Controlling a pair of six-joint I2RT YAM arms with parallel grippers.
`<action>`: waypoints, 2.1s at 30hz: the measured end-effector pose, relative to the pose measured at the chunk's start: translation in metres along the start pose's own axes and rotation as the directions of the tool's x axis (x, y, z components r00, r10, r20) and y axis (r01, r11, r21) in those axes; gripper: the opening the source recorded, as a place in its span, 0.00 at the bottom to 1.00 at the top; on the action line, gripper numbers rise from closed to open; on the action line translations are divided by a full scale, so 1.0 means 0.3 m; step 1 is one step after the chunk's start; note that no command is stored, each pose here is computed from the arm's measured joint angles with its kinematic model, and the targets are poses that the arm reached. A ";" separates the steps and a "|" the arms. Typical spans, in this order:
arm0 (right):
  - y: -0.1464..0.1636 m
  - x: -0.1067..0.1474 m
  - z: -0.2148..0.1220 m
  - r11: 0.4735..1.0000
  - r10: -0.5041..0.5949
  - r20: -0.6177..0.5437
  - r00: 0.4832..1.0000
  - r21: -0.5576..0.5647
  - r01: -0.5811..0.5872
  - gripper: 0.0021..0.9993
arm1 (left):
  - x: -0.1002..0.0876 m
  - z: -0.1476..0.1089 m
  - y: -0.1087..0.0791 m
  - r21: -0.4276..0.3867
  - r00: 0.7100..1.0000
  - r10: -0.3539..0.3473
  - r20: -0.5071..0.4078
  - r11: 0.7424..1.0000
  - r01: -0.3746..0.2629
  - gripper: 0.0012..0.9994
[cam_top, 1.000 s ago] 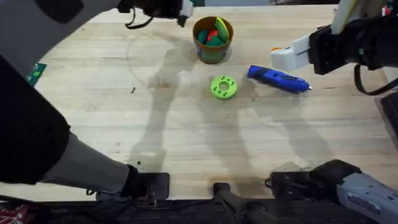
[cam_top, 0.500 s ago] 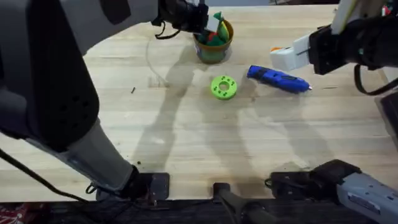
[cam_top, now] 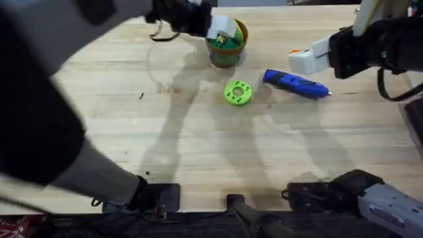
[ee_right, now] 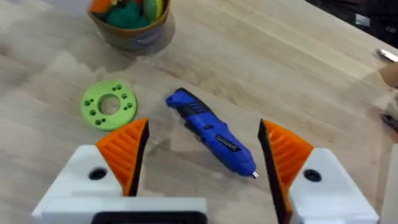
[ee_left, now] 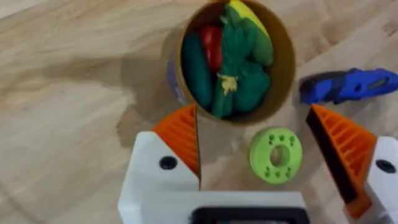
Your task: Pick up the gripper from the table and insert it into the empty holder that is missing its gripper. Then pick up a screw, insert it into the mounting hole, and use the screwdriver to tighten it. Finally, clean up the table by picking up the vegetable and placing it into the bucket.
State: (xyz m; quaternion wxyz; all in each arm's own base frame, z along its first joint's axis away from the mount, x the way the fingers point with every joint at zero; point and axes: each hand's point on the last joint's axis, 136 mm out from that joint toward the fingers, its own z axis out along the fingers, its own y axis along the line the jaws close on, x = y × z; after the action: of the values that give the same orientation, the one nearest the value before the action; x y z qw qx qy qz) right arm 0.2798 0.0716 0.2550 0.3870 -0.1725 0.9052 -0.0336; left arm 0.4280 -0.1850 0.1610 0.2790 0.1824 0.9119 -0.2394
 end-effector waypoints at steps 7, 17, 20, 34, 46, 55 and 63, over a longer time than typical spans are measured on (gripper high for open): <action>-0.060 -0.011 -0.070 0.996 0.013 0.062 0.998 0.085 -0.019 0.98 | 0.025 -0.334 -0.111 -0.061 0.999 0.037 0.035 0.998 -0.035 0.99; -0.073 -0.008 -0.101 0.995 0.018 0.082 0.996 0.101 -0.026 0.98 | 0.210 -0.599 -0.215 -0.133 0.997 0.066 -0.037 0.989 -0.070 0.99; -0.074 -0.007 -0.101 0.995 0.017 0.080 0.997 0.101 -0.025 0.98 | 0.238 -0.610 -0.215 -0.139 0.996 0.057 -0.061 0.988 -0.065 0.99; -0.074 -0.007 -0.101 0.995 0.017 0.080 0.997 0.101 -0.025 0.98 | 0.238 -0.610 -0.215 -0.139 0.996 0.057 -0.061 0.988 -0.065 0.99; -0.074 -0.007 -0.101 0.995 0.017 0.080 0.997 0.101 -0.025 0.98 | 0.238 -0.610 -0.215 -0.139 0.996 0.057 -0.061 0.988 -0.065 0.99; -0.074 -0.007 -0.101 0.995 0.017 0.080 0.997 0.101 -0.025 0.98 | 0.238 -0.610 -0.215 -0.139 0.996 0.057 -0.061 0.988 -0.065 0.99; -0.074 -0.007 -0.101 0.995 0.017 0.080 0.997 0.101 -0.025 0.98 | 0.238 -0.610 -0.215 -0.139 0.996 0.057 -0.061 0.988 -0.065 0.99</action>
State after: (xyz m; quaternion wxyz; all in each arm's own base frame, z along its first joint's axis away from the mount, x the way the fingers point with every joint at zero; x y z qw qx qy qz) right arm 0.2658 0.0494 0.2818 0.4311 -0.1441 0.8880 -0.0688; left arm 0.2652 -0.1250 0.2737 0.2725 0.1969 0.9280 -0.1604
